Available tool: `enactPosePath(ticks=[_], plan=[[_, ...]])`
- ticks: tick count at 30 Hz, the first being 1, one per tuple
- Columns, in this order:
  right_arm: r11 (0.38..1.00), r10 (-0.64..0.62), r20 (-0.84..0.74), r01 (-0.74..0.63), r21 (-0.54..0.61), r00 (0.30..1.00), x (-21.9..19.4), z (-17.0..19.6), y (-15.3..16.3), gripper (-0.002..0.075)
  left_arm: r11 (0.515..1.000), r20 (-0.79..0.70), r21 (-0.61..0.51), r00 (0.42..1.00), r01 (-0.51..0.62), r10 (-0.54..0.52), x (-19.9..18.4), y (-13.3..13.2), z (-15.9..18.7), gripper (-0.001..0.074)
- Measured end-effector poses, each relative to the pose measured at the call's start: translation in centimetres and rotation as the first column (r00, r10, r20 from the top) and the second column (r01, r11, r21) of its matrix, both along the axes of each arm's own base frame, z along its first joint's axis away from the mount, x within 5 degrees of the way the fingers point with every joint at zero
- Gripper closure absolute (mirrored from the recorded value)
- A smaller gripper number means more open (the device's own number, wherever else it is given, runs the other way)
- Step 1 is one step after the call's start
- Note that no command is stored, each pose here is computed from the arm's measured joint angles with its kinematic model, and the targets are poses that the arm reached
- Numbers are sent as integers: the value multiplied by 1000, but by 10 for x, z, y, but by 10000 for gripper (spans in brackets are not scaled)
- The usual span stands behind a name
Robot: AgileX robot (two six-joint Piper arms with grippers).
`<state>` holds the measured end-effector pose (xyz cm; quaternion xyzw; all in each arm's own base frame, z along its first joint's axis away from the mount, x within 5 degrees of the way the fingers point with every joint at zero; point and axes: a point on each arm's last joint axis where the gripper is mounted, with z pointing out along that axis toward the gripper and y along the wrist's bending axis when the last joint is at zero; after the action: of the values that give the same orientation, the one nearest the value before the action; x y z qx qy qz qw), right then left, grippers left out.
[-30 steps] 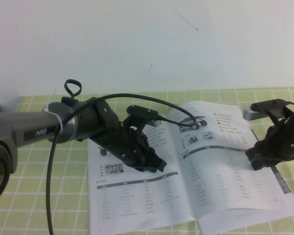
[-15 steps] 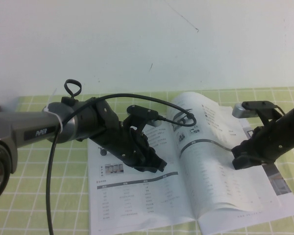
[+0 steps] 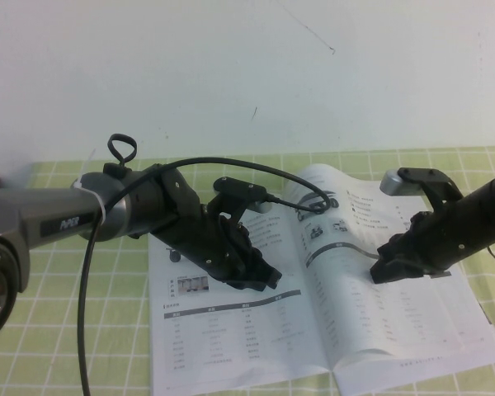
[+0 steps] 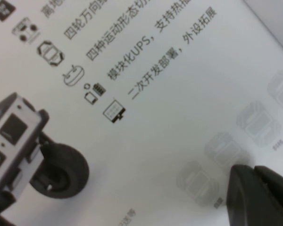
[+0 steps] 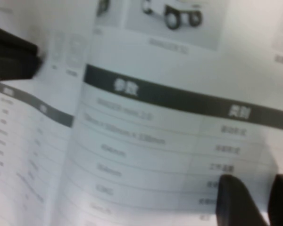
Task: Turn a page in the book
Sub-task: Open the closed book
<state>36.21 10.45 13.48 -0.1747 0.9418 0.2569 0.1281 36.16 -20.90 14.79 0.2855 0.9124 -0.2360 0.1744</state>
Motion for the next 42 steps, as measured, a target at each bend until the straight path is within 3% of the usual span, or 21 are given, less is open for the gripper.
enactPosePath(ticks=[10,16,21,34,42], plan=[[1000,5,-17,-5,25,1000,1,-10,3,583,1000,14,-10,1000,11,-10,-2,0,10,738],[999,3,-33,-2,41,999,0,-12,4,601,997,100,-29,993,72,-68,-10,-6,40,738],[999,11,-26,-10,42,1000,0,-12,4,608,978,194,-51,963,200,-187,-32,-33,64,738],[999,15,-26,-14,43,1000,0,-12,4,609,899,358,3,839,438,-410,-80,-97,69,738],[999,18,-24,-17,42,1000,0,-12,4,610,850,313,76,797,521,-516,-98,-121,36,738]])
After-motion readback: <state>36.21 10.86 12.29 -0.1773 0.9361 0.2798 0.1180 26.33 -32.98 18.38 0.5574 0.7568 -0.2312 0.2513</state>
